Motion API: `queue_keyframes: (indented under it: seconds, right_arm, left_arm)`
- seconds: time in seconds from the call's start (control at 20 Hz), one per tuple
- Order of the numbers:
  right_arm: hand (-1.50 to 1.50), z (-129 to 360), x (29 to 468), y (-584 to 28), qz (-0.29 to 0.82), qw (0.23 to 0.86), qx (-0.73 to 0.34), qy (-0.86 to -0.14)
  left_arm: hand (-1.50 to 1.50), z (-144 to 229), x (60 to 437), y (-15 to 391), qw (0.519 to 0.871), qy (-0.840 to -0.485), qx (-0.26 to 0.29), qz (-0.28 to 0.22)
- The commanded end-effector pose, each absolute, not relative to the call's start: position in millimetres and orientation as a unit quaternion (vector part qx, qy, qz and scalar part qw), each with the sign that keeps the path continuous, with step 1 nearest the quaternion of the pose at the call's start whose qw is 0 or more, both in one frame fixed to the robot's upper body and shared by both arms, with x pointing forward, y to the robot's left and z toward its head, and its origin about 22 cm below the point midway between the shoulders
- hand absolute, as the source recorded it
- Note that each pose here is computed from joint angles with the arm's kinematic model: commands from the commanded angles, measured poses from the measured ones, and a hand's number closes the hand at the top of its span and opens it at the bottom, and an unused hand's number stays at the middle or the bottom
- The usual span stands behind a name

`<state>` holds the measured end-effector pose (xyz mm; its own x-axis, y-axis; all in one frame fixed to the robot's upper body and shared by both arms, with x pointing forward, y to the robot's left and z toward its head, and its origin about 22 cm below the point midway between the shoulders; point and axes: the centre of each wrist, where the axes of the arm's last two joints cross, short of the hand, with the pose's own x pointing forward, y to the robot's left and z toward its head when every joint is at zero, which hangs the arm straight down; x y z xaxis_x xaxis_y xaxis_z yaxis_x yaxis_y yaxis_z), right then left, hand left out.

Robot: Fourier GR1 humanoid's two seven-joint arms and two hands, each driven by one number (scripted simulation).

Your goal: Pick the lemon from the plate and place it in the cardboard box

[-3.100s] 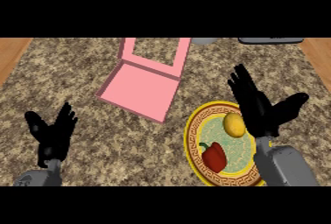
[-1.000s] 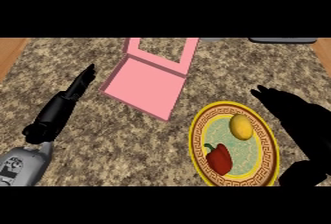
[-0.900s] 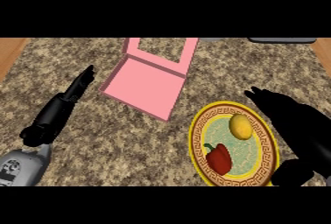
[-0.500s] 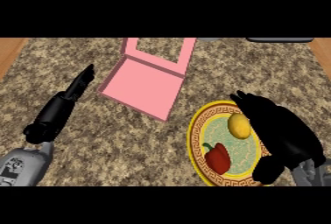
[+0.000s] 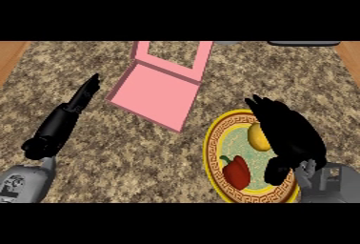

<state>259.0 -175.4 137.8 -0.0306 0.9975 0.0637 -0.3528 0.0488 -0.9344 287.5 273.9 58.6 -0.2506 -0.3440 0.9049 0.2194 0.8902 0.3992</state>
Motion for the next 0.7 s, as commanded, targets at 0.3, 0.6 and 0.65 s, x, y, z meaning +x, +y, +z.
queue_keyframes:
  seconds: [0.3, 0.6, 0.65]
  right_arm:
    - [-1.5, 111, 281, -182, 0.583, 0.587, -0.408, -0.386]
    - [-1.5, 88, 282, -192, 0.589, 0.587, -0.387, -0.399]
    - [-1.5, 93, 270, -183, 0.588, 0.594, -0.377, -0.399]
  left_arm:
    - [0.0, 88, 293, 289, 0.61, -0.759, 0.03, -0.227]
    - [0.0, 64, 289, 269, 0.614, -0.757, 0.046, -0.219]
    - [0.0, 87, 288, 277, 0.61, -0.757, 0.041, -0.231]
